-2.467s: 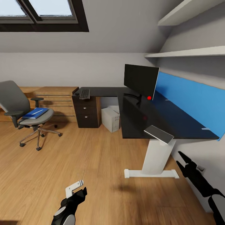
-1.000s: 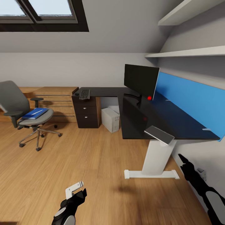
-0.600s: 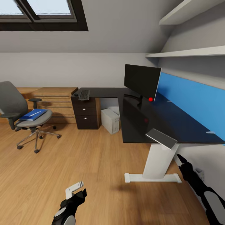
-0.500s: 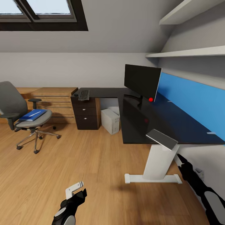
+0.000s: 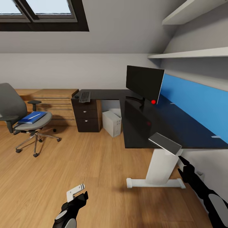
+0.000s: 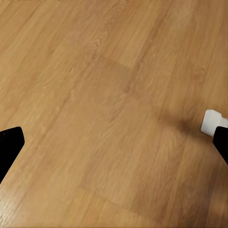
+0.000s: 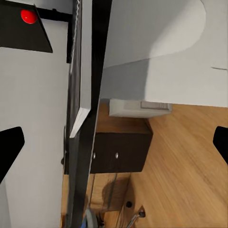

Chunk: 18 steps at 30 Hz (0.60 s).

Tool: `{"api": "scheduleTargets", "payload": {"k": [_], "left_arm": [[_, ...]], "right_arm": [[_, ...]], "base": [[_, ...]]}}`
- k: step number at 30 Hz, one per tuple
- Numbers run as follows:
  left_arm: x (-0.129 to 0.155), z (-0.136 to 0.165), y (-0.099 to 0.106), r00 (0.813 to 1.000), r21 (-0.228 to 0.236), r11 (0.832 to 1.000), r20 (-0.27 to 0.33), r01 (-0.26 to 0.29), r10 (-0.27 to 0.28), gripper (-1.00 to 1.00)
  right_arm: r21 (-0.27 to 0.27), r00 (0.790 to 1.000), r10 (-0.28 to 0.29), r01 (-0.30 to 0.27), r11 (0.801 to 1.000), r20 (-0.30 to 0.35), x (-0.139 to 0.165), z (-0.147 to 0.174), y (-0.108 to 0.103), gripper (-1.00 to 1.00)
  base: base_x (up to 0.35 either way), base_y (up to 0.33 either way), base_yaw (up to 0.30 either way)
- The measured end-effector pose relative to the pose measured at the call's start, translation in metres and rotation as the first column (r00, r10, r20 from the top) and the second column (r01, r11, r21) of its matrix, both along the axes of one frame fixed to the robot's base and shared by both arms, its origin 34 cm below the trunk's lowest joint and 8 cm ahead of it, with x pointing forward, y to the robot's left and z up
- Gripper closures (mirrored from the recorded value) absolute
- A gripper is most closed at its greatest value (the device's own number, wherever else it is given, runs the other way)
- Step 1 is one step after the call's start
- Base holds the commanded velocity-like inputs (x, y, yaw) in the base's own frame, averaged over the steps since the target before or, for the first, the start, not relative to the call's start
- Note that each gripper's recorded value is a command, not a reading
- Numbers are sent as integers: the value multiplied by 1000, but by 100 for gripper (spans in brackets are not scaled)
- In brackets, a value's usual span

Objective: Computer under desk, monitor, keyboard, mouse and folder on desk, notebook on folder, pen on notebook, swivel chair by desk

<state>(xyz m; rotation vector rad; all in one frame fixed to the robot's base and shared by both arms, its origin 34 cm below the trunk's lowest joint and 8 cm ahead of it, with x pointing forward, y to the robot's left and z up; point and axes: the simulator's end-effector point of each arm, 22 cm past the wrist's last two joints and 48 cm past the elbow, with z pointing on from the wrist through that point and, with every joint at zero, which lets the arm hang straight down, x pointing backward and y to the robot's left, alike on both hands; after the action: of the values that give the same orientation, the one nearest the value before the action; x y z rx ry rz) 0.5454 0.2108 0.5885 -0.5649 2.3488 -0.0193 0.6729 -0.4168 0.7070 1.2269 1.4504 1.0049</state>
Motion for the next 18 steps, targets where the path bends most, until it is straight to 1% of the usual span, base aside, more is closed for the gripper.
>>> {"api": "scheduleTargets", "payload": {"k": [6, 18], "left_arm": [[1, 12, 0, 1000, 1, 1000, -1, -1, 1, -100], [2, 12, -1, 1000, -1, 1000, 1, 3, -3, -100]], "right_arm": [[1, 1000, 0, 0, 1000, 0, 2, 12, 0, -100], [2, 1000, 1, -1, 1000, -2, 2, 11, 1, -100]], "base": [[0, 0, 0], [5, 0, 0]]}}
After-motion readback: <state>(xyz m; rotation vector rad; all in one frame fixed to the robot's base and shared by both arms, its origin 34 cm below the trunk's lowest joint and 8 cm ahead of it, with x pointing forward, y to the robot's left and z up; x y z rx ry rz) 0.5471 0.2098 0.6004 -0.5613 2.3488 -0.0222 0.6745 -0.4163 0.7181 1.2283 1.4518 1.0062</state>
